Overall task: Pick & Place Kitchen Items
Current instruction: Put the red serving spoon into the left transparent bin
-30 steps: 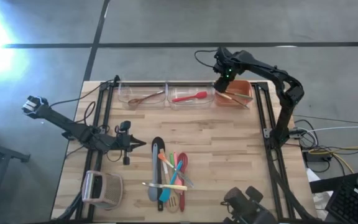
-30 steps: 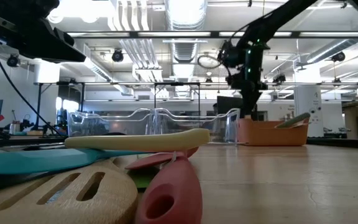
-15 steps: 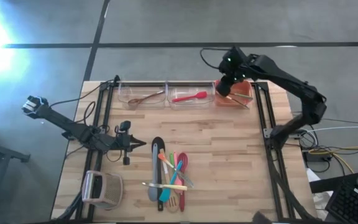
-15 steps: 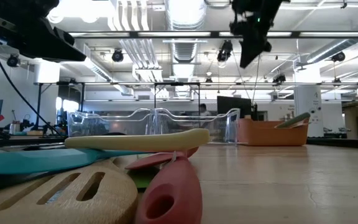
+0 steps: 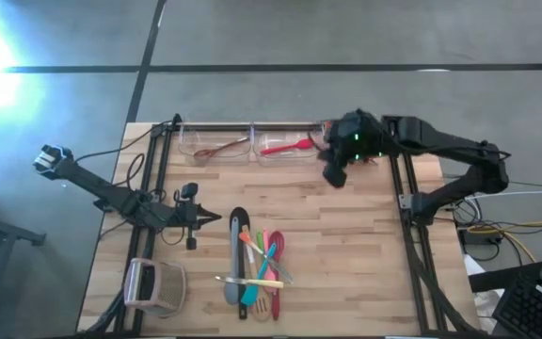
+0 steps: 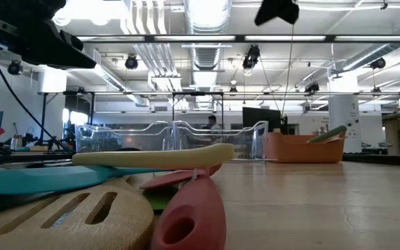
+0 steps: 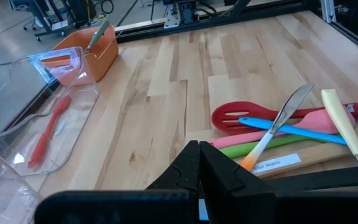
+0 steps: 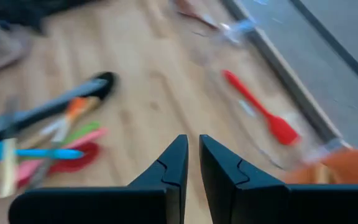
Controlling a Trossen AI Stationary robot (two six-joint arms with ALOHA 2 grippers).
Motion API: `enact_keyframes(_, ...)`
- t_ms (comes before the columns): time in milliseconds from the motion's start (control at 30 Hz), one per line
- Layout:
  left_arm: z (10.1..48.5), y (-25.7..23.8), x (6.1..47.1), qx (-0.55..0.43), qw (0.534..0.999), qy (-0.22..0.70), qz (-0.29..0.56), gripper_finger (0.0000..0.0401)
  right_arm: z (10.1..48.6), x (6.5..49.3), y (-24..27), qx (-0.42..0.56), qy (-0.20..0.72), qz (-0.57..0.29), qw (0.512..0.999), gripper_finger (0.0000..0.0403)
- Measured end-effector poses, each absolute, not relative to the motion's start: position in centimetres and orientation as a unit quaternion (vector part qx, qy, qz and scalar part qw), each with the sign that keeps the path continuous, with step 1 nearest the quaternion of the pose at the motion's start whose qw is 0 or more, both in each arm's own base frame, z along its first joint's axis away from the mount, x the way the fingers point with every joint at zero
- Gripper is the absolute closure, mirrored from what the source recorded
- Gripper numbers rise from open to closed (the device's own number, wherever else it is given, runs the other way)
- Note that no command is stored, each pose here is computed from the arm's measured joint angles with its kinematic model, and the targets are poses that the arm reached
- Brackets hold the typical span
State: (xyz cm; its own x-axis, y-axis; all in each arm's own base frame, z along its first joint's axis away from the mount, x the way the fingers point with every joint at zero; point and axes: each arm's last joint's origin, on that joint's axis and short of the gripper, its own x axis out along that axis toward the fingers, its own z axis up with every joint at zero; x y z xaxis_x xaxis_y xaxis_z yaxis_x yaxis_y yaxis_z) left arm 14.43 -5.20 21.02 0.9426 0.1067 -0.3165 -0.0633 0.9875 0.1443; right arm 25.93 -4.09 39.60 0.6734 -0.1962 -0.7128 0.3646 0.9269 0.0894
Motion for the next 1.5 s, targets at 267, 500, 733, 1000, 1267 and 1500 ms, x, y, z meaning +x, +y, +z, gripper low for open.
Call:
enact_keyframes(267, 21.0, -5.2, 14.4, 0.058, 0.984, 0.164, 0.044, 0.0389, 39.3, 28.7, 1.9, 0.087, 0.341, -0.055, 0.935, 0.0369)
enact_keyframes(500, 21.0, -5.2, 14.4, 0.048, 0.984, 0.164, 0.046, 0.0389, 37.4, 30.7, 5.4, 0.105, 0.363, -0.024, 0.926, 0.0369)
enact_keyframes(733, 21.0, -5.2, 14.4, 0.043, 0.984, 0.163, 0.047, 0.0389, 34.6, 32.9, 8.0, 0.089, 0.394, -0.002, 0.915, 0.0369)
enact_keyframes(1000, 21.0, -5.2, 14.4, 0.026, 0.985, 0.165, 0.050, 0.0389, 31.2, 35.6, 9.2, 0.097, 0.426, 0.006, 0.899, 0.0369)
enact_keyframes(1267, 20.9, -5.2, 14.4, 0.020, 0.984, 0.167, 0.050, 0.0389, 29.3, 36.4, 9.8, 0.121, 0.460, 0.014, 0.880, 0.0369)
enact_keyframes(1500, 20.9, -5.2, 14.4, 0.009, 0.984, 0.168, 0.052, 0.0389, 28.3, 35.7, 9.9, 0.144, 0.495, -0.064, 0.855, 0.0369)
